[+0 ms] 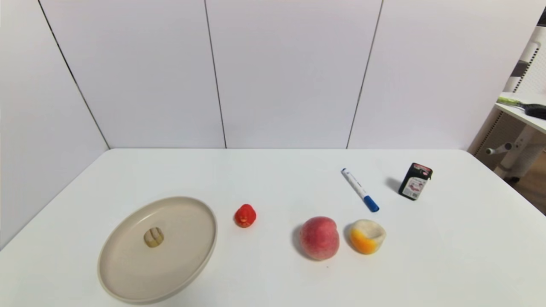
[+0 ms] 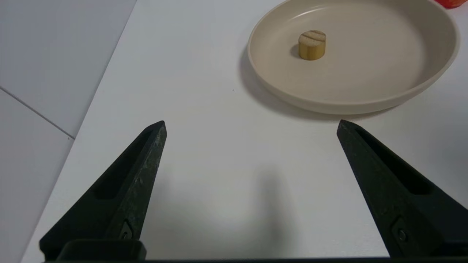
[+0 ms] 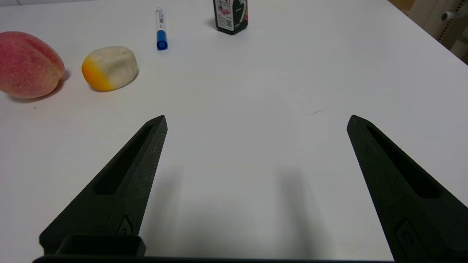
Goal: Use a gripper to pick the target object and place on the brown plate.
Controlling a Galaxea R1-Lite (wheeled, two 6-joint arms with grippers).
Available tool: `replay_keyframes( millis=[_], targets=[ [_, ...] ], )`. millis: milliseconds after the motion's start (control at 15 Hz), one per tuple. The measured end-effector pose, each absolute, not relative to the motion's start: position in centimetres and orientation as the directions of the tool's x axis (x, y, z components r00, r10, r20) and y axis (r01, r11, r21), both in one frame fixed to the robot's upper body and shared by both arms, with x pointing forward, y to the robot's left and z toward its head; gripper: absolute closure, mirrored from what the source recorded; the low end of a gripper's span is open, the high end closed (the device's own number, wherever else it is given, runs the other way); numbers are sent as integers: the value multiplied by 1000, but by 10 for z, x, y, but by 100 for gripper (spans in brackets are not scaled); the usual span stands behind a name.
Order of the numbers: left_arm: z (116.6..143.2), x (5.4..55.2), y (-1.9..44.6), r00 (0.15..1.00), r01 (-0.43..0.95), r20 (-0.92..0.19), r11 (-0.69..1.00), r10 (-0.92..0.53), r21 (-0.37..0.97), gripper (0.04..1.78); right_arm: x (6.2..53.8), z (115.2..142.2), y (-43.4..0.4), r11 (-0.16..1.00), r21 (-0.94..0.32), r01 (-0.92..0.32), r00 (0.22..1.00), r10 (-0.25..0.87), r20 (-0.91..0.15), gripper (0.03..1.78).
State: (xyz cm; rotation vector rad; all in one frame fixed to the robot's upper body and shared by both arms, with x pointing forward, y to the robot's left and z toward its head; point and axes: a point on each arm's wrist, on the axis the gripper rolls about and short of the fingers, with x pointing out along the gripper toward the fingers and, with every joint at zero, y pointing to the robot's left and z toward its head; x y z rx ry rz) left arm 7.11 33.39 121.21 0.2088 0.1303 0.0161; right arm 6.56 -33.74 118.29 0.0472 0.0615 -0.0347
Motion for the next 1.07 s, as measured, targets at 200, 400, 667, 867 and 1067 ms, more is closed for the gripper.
replay_keyframes(
  millis=[200, 400, 667, 867, 1067],
  targets=[
    [1195, 67, 333, 999, 15, -40, 983, -7, 185, 13, 66, 1183, -337, 998, 46, 36, 997, -33, -63, 11],
    [1186, 69, 333, 1000, 18, 3, 999, -18, 46, 13, 66, 1183, -337, 998, 46, 36, 997, -33, -63, 11],
    [1183, 69, 333, 1000, 2, 7, 1000, -2, -1, 13, 66, 1183, -337, 998, 46, 36, 997, -33, -63, 11],
    [1183, 69, 333, 1000, 2, 7, 1000, -2, -1, 13, 66, 1183, -337, 998, 47, 36, 997, -33, -63, 11],
    [1183, 69, 333, 1000, 2, 8, 1000, -2, -1, 13, 66, 1183, -337, 998, 46, 36, 997, -33, -63, 11]
  ],
)
